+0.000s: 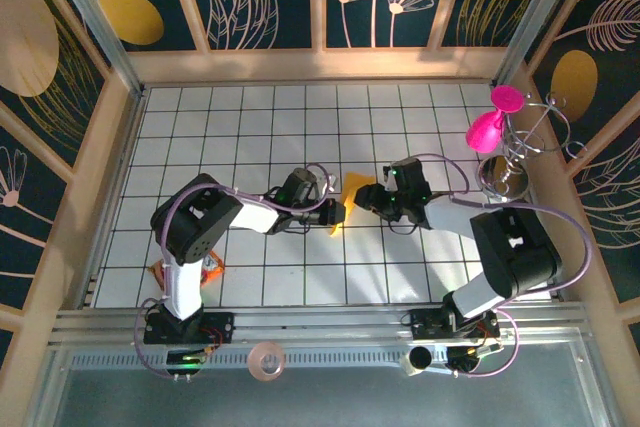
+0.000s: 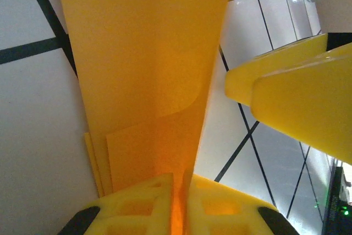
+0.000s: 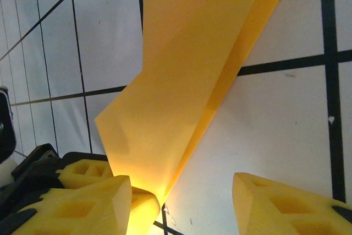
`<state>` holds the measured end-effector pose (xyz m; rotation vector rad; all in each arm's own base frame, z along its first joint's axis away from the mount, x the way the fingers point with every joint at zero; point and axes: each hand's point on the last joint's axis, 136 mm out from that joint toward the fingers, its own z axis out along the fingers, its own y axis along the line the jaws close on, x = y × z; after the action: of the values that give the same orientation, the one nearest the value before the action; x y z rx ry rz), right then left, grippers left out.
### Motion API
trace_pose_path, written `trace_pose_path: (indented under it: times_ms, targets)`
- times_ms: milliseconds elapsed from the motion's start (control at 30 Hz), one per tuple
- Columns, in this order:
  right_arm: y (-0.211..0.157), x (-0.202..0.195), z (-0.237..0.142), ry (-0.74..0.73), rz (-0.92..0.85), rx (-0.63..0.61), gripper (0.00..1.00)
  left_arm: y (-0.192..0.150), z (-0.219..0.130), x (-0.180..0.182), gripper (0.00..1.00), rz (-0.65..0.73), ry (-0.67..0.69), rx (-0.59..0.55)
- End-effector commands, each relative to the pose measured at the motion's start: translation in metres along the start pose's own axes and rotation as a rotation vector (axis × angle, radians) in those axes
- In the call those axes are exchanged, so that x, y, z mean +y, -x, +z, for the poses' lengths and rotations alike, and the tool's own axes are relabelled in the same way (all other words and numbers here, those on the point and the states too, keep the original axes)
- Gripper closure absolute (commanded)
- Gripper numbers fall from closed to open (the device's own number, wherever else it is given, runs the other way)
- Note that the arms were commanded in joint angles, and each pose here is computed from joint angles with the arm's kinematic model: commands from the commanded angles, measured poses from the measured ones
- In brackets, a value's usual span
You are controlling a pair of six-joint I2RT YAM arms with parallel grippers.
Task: Fold a paper plane with a square sheet of paper (pick it up from the middle)
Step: Fold the wing for the fifth time at the center of the table.
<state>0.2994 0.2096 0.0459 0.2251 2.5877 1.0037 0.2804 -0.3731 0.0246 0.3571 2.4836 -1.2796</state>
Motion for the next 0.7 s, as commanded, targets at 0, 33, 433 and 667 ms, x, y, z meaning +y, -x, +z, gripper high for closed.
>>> trace_pose_path:
  times_ms: [0, 33, 433, 667]
  targets:
    - [0.004, 0.002, 0.005, -0.012, -0.041, 0.006, 0.5, -0.006, 0.005, 0.005, 0.87, -0.069, -0.004, 0.045]
    - [0.005, 0.002, 0.007, -0.013, -0.045, 0.009, 0.51, -0.008, 0.005, 0.006, 0.87, -0.081, -0.003, 0.053]
    - [0.01, -0.01, 0.025, -0.072, -0.045, 0.037, 0.53, -0.012, 0.006, 0.011, 0.88, -0.141, -0.002, 0.077]
    - [0.003, -0.03, 0.038, -0.223, -0.03, 0.068, 0.56, -0.004, -0.002, 0.002, 0.83, -0.128, -0.017, 0.043]
